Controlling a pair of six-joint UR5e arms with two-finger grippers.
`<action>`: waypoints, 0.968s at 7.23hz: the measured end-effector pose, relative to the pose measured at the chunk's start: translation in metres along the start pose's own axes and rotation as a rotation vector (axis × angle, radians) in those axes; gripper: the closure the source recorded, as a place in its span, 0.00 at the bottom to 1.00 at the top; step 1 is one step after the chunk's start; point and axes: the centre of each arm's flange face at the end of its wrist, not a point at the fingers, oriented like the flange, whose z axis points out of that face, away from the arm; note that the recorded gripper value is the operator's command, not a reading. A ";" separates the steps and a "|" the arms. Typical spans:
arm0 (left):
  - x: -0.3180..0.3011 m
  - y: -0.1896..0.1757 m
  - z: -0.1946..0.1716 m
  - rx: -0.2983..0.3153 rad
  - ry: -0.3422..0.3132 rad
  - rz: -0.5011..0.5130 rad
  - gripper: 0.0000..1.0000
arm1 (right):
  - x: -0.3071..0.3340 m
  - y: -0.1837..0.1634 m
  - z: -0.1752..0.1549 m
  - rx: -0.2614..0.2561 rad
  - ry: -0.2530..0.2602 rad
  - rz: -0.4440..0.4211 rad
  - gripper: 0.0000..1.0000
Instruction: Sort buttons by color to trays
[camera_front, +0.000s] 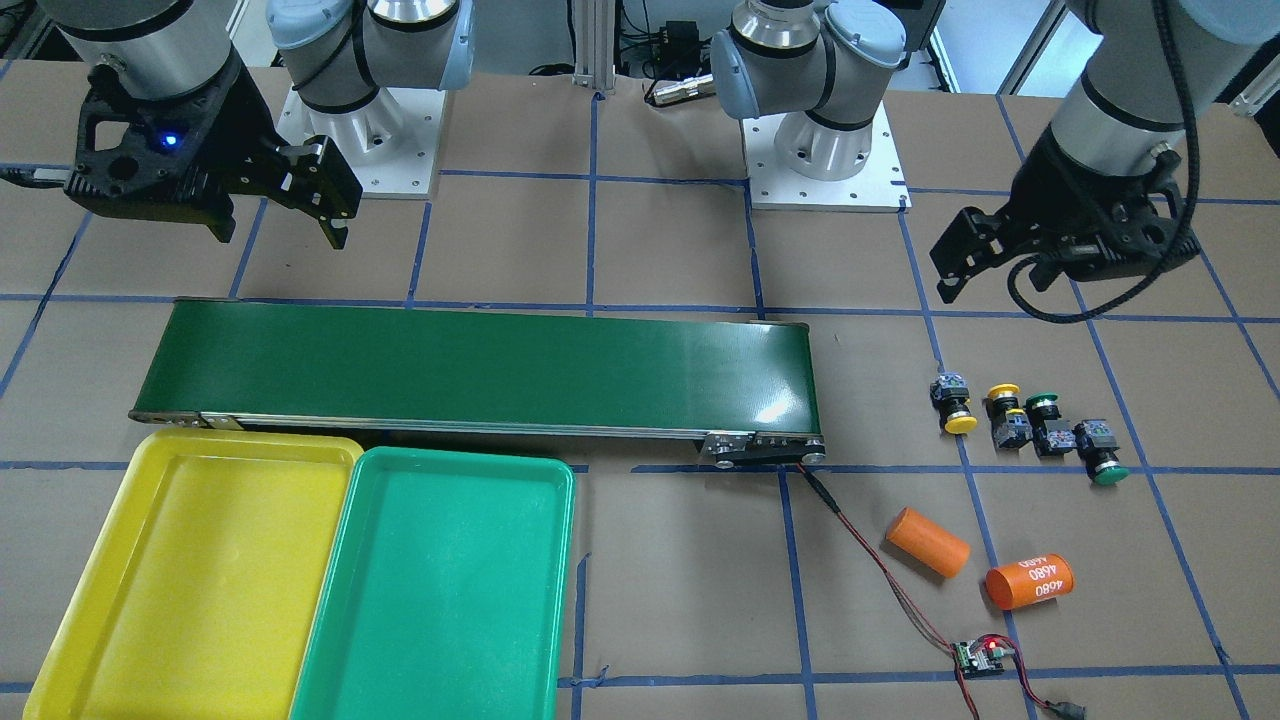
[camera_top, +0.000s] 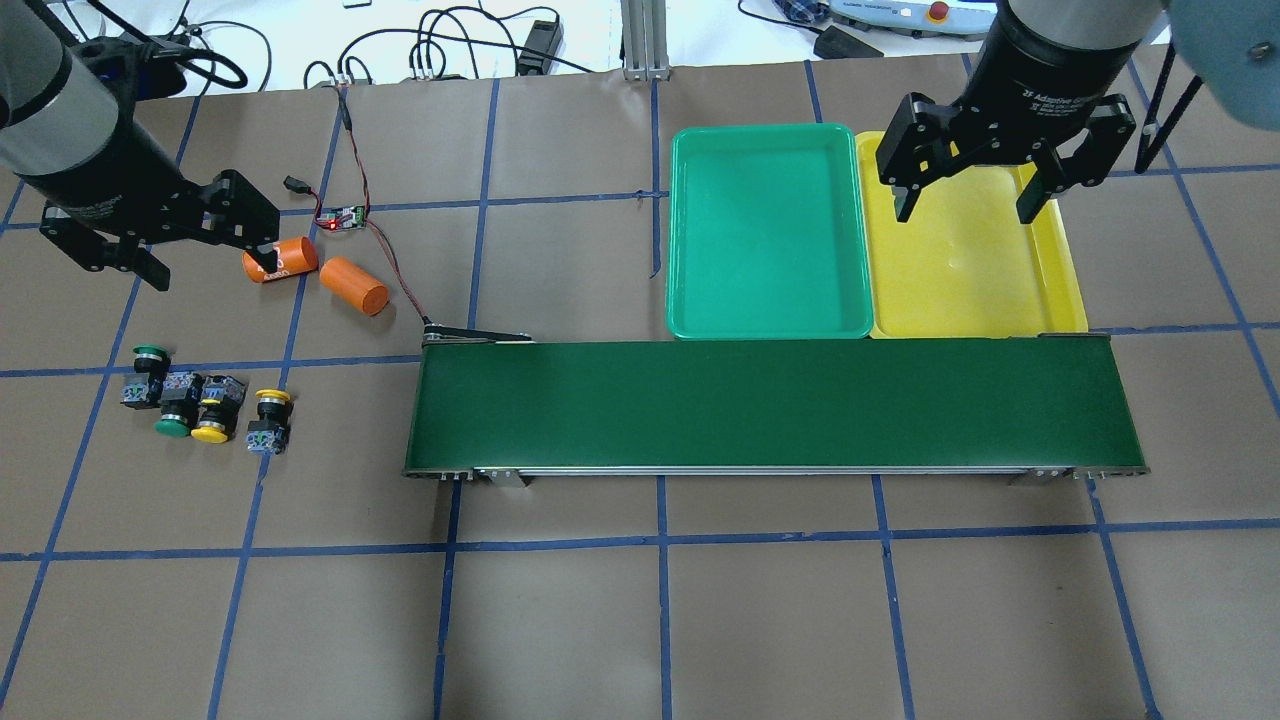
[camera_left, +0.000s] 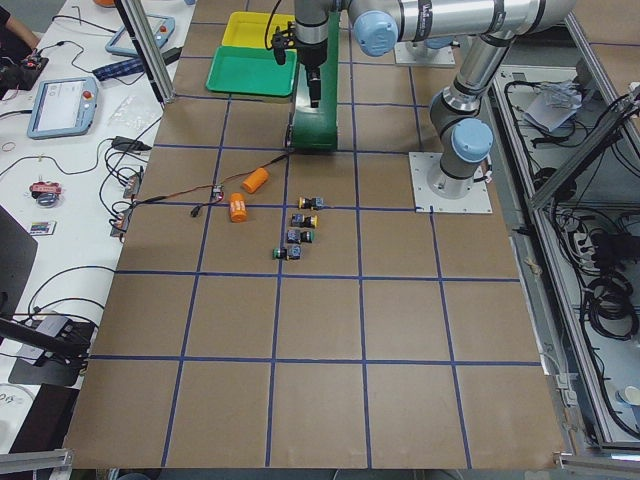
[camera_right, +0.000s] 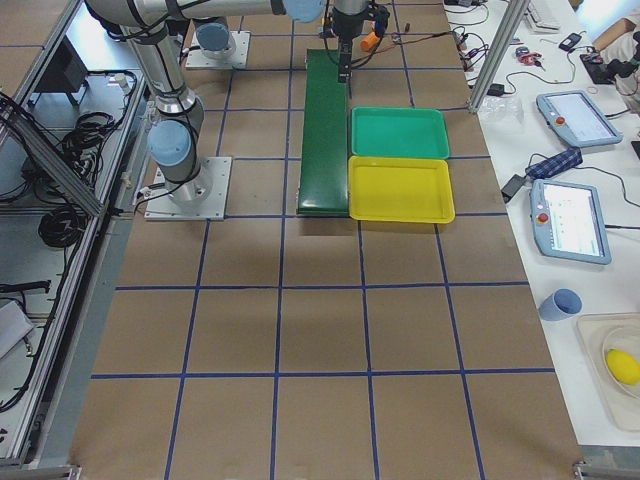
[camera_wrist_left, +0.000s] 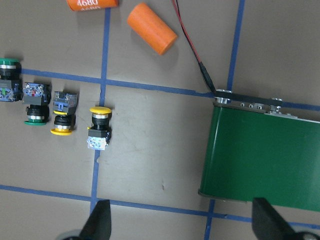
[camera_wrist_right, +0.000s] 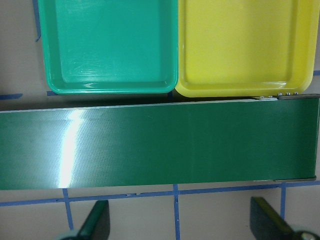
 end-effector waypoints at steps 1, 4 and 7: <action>-0.024 -0.021 0.015 0.009 -0.003 0.019 0.00 | 0.000 0.000 0.000 0.000 0.000 0.000 0.00; -0.056 -0.089 0.080 0.078 -0.021 0.066 0.00 | 0.000 0.000 0.000 0.000 0.000 0.000 0.00; -0.068 -0.147 0.142 0.083 -0.017 0.061 0.00 | 0.000 0.000 0.000 0.000 -0.001 0.001 0.00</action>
